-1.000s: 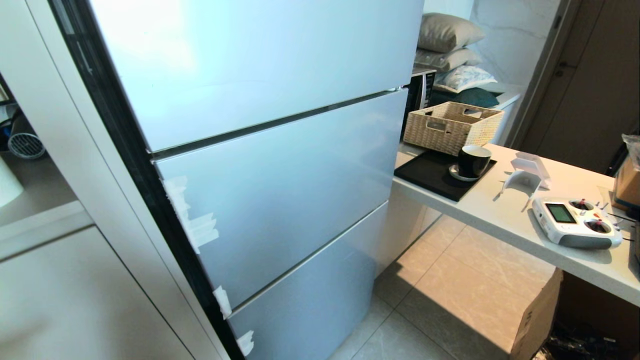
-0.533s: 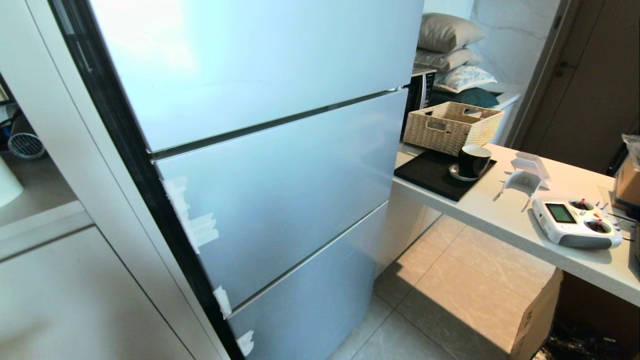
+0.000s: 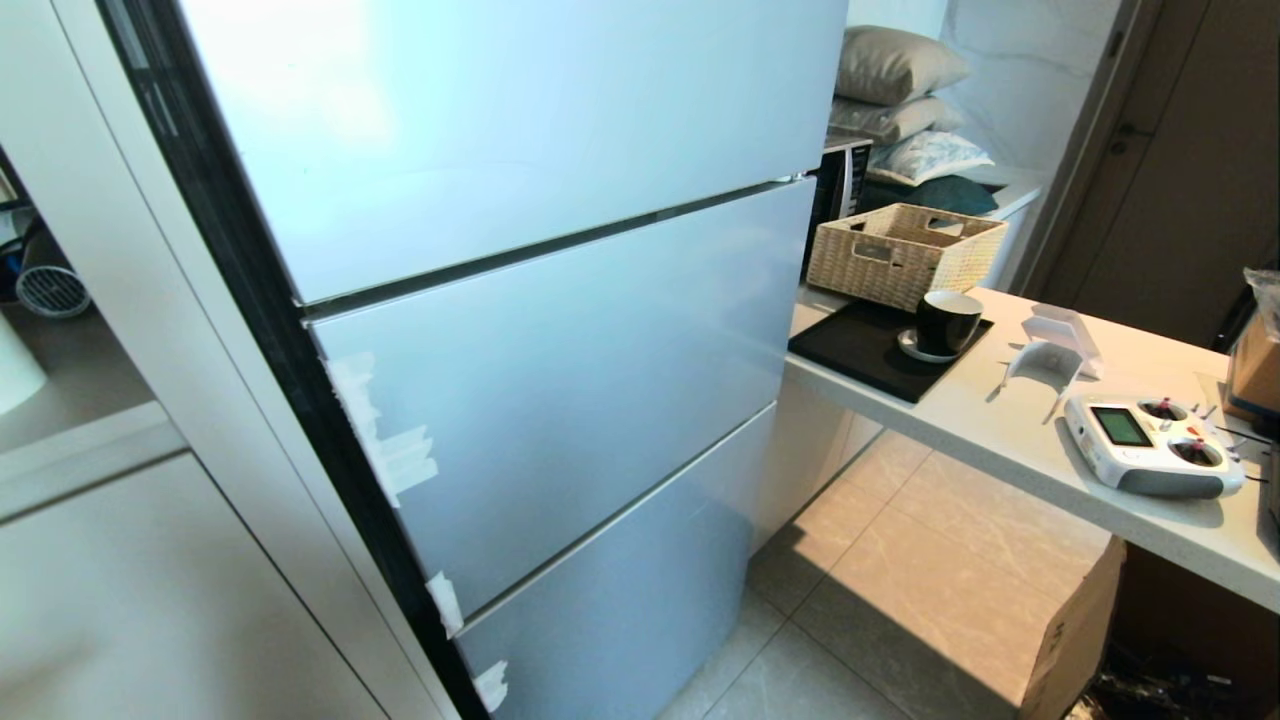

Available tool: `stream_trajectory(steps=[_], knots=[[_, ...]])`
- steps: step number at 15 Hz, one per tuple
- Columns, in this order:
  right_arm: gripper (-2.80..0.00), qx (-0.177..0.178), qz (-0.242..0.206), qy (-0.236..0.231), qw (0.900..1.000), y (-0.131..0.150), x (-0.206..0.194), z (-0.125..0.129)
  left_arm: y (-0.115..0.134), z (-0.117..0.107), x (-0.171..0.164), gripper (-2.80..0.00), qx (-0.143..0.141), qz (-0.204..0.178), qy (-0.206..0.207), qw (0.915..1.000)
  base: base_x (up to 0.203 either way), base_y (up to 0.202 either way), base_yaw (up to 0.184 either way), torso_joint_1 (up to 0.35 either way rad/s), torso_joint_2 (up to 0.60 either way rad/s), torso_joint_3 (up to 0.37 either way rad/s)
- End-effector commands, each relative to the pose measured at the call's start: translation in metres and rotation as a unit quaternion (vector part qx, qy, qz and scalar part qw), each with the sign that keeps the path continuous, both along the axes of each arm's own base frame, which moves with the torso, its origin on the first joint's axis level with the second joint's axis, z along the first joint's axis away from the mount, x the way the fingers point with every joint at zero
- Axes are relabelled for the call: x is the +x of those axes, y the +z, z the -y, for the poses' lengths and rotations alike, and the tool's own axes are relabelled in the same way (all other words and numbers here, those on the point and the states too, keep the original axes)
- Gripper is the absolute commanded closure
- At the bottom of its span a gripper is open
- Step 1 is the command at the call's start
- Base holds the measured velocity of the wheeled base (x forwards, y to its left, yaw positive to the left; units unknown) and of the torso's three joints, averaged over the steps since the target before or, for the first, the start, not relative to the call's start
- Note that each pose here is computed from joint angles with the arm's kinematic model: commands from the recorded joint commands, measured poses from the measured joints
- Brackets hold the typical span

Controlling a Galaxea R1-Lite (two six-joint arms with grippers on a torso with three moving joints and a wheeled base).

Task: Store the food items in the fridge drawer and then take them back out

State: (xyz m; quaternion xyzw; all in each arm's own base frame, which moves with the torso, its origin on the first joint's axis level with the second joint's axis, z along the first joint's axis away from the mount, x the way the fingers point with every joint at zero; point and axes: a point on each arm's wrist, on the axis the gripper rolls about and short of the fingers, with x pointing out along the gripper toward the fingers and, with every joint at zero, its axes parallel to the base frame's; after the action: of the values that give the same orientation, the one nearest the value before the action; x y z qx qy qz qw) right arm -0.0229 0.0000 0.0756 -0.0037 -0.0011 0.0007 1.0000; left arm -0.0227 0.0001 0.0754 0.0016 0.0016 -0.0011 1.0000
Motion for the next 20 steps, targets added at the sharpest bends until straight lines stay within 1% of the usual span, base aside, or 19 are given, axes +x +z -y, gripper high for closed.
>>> stream_trajectory(steps=[1, 2, 3, 4, 5, 6, 7, 8, 9, 11, 13, 14, 16, 18, 19, 20], knots=[[0.00, 0.000, 0.000, 0.000, 1.000, 0.000, 0.000, 0.000, 0.000, 0.000, 0.000, 0.00, 0.001, -0.002, 0.001, 1.0000, 0.000, 0.000, 0.000, 0.000, 0.00, 0.000], [0.00, 0.000, 0.000, 0.000, 1.000, 0.000, 0.000, 0.000, 0.002, 0.000, 0.000, 0.00, 0.007, 0.004, 0.001, 1.0000, 0.000, 0.000, 0.000, 0.000, 0.00, 0.000], [0.00, 0.000, 0.000, 0.001, 1.000, 0.000, 0.000, 0.000, 0.014, 0.000, -0.003, 0.00, 0.009, 0.030, -0.001, 0.9995, 0.000, 0.000, 0.000, 0.000, 0.00, 0.000], [0.00, 0.000, 0.000, 0.000, 1.000, 0.000, 0.000, 0.000, 0.033, 0.000, -0.008, 0.00, 0.008, 0.061, -0.004, 0.9981, 0.000, 0.000, 0.000, 0.000, 0.00, 0.000], [0.00, 0.000, 0.000, 0.000, 1.000, 0.000, 0.000, 0.000, 0.047, 0.000, -0.009, 0.00, 0.005, 0.068, -0.008, 0.9977, 0.000, 0.000, 0.000, 0.000, 0.00, 0.000], [0.00, 0.000, 0.000, 0.000, 1.000, 0.000, 0.000, 0.000, 0.059, 0.000, -0.005, 0.00, 0.000, 0.055, -0.013, 0.9984, 0.000, 0.000, 0.000, 0.000, 0.00, 0.000], [0.00, 0.000, 0.000, 0.000, 1.000, 0.000, 0.000, 0.000, 0.070, 0.000, 0.006, 0.00, -0.009, 0.026, -0.018, 0.9994, 0.000, 0.000, 0.000, 0.000, 0.00, 0.000], [0.00, 0.000, 0.000, 0.000, 1.000, 0.000, 0.000, 0.000, 0.081, 0.001, 0.020, 0.00, -0.025, -0.007, -0.027, 0.9993, 0.000, 0.000, 0.000, 0.000, 0.00, 0.000], [0.00, 0.000, 0.000, 0.000, 1.000, 0.000, 0.000, 0.000, 0.089, 0.001, 0.036, 0.00, -0.041, -0.034, -0.033, 0.9980, 0.000, 0.000, 0.000, 0.000, 0.00, 0.000], [0.00, 0.000, 0.000, 0.000, 1.000, 0.000, 0.000, 0.000, 0.101, 0.004, 0.077, 0.00, -0.077, -0.084, -0.039, 0.9928, 0.000, 0.000, 0.000, 0.000, 0.00, 0.000], [0.00, 0.000, 0.000, 0.000, 1.000, 0.000, 0.000, 0.000, 0.104, 0.008, 0.120, 0.00, -0.104, -0.112, -0.040, 0.9874, 0.000, 0.000, 0.000, 0.000, 0.00, 0.000], [0.00, 0.000, 0.000, 0.000, 1.000, 0.000, 0.000, 0.000, 0.103, 0.010, 0.142, 0.00, -0.115, -0.120, -0.040, 0.9853, 0.000, 0.000, 0.000, 0.000, 0.00, 0.000], [0.00, 0.000, 0.000, 0.000, 1.000, 0.000, 0.000, 0.000, 0.098, 0.014, 0.180, 0.00, -0.130, -0.117, -0.040, 0.9838, 0.000, 0.000, 0.000, 0.000, 0.00, 0.000], [0.00, 0.000, 0.000, 0.000, 1.000, 0.000, 0.000, 0.000, 0.094, 0.016, 0.208, 0.00, -0.142, -0.094, -0.041, 0.9846, 0.000, 0.000, 0.000, 0.000, 0.00, 0.000], [0.00, 0.000, 0.000, 0.000, 1.000, 0.000, 0.000, 0.000, 0.094, 0.017, 0.217, 0.00, -0.156, -0.078, -0.042, 0.9838, 0.000, 0.000, 0.000, 0.000, 0.00, 0.000], [0.00, 0.000, 0.000, 0.000, 1.000, 0.000, 0.000, 0.000, 0.095, 0.017, 0.224, 0.00, -0.172, -0.071, -0.042, 0.9815, 0.000, 0.000, 0.000, 0.000, 0.00, 0.000]])
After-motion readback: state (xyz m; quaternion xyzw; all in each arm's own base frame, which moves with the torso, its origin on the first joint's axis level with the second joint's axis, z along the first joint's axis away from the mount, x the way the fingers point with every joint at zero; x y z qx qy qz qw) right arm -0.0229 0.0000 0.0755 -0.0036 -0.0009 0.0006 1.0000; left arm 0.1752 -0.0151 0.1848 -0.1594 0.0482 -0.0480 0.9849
